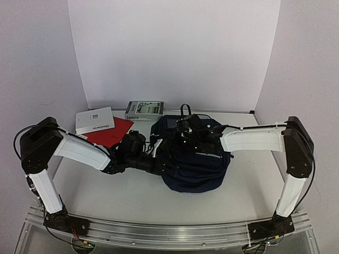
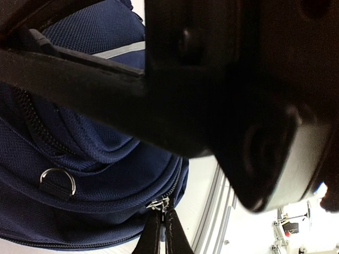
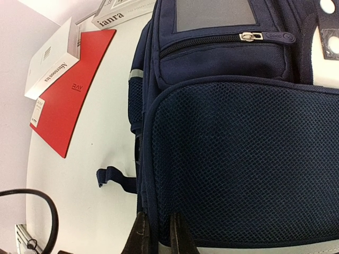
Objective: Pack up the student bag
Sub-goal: Zip the student bag at the center of the board.
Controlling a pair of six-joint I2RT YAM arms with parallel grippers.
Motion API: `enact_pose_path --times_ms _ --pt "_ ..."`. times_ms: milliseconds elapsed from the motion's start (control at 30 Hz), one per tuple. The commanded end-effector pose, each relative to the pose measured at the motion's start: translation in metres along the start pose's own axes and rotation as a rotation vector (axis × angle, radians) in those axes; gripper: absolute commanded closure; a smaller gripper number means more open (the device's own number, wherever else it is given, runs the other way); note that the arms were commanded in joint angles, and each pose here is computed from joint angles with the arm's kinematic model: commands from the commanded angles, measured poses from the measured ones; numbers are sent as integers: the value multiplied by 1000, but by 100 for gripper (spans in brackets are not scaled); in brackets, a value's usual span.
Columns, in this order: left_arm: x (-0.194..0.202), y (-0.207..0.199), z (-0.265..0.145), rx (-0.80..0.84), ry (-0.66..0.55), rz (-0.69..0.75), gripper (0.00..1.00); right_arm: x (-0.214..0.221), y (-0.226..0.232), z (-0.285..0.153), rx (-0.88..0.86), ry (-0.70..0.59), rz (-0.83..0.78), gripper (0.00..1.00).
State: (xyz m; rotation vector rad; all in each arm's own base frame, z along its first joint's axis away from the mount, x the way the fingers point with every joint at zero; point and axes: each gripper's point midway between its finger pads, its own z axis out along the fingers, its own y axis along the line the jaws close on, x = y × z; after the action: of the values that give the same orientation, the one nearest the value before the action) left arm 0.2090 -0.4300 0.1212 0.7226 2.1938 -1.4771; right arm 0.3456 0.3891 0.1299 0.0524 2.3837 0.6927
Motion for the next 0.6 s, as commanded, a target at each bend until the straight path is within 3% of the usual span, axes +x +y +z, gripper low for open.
enact_pose_path --times_ms 0,67,100,267,333,433,567 --pt "-6 -41 6 151 -35 -17 100 -47 29 -10 -114 -186 44 100" --pt "-6 -30 4 97 -51 -50 100 -47 28 -16 -118 -185 33 97" --pt "-6 -23 2 63 -52 -69 100 -45 26 -19 -115 -178 27 91" --pt "-7 -3 -3 -31 -50 -167 100 -28 4 -47 -92 -142 9 46" --pt "-7 -3 -5 -19 -55 -197 100 -18 0 -61 -104 -126 -5 36" --pt "-7 -6 -4 7 -43 -239 100 8 -2 -80 -149 -72 -43 35" --pt "-8 -8 -3 28 -23 -295 100 46 0 -88 -196 17 -118 42"
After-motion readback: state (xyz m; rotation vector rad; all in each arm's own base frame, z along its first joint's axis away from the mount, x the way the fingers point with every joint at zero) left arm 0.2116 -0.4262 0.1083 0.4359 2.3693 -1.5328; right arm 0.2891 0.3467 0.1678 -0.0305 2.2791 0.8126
